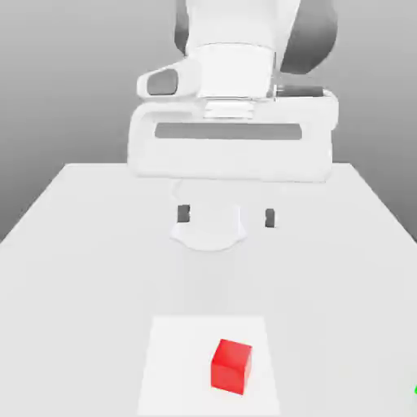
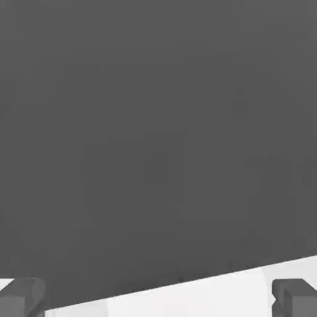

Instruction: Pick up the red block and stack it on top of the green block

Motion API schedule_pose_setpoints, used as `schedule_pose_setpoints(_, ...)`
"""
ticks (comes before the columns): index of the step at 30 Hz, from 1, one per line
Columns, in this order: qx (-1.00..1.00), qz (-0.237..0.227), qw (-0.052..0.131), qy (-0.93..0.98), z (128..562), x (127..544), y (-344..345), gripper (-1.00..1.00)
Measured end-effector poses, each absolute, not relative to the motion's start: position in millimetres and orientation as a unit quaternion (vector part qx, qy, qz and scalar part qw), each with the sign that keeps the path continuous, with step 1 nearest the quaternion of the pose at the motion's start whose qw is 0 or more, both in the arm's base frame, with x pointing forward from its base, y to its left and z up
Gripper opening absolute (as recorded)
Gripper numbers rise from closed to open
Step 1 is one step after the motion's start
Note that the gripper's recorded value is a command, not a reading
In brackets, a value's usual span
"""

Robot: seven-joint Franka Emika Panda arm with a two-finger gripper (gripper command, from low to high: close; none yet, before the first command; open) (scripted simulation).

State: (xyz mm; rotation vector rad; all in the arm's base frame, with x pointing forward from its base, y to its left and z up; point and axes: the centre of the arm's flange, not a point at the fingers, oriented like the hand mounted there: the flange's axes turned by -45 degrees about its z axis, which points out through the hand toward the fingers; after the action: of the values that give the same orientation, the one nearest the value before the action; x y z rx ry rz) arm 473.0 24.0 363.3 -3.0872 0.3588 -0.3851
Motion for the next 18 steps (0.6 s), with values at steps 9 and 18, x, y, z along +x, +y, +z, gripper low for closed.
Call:
schedule_pose_setpoints(9, -0.987, -0.004, 0.001, 0.16, 198.7, 440.2, 34.6, 0.0)
schedule_pose_setpoints(18, -0.987, -0.001, 0.0, 0.162, 151.4, 438.2, 34.9, -1.0)
